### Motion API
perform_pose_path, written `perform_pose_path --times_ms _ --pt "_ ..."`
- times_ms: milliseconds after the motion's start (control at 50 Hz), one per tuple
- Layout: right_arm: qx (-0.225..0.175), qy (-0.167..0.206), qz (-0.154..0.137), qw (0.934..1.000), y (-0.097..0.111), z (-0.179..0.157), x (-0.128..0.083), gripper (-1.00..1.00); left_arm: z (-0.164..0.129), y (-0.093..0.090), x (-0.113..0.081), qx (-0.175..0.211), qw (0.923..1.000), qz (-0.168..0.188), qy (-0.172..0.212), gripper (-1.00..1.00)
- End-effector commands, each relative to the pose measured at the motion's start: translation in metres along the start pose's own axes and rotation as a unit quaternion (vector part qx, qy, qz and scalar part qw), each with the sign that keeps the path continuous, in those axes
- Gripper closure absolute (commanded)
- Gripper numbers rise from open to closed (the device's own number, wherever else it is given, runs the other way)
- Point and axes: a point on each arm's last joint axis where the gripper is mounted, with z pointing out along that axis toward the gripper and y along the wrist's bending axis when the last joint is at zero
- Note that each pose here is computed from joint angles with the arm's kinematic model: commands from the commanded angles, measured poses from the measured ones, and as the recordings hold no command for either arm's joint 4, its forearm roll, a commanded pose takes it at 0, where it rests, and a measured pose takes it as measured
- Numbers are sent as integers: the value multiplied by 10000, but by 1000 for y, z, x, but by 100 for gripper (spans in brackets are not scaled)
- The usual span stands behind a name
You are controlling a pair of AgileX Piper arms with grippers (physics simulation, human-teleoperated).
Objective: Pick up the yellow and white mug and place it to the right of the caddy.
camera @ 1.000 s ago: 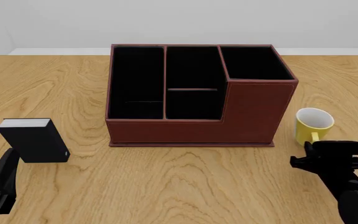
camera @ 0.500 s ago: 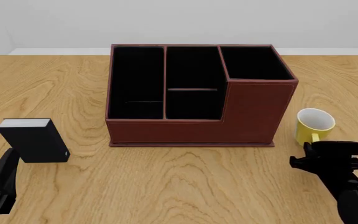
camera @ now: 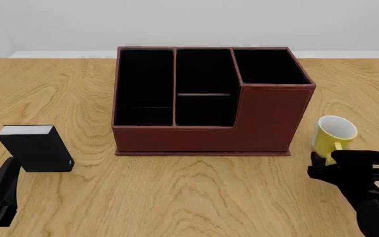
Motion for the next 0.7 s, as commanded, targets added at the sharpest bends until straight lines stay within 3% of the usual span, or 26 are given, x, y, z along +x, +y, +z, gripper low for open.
perform_pose_path --times_ms 20,700 --pt "43 1 -24 10000 -2 -1 0 -100 0 0 0 0 10000 0 0 -100" --pt "76 -467 -251 9986 -2 -67 -16 -100 0 0 0 0 10000 0 0 -100"
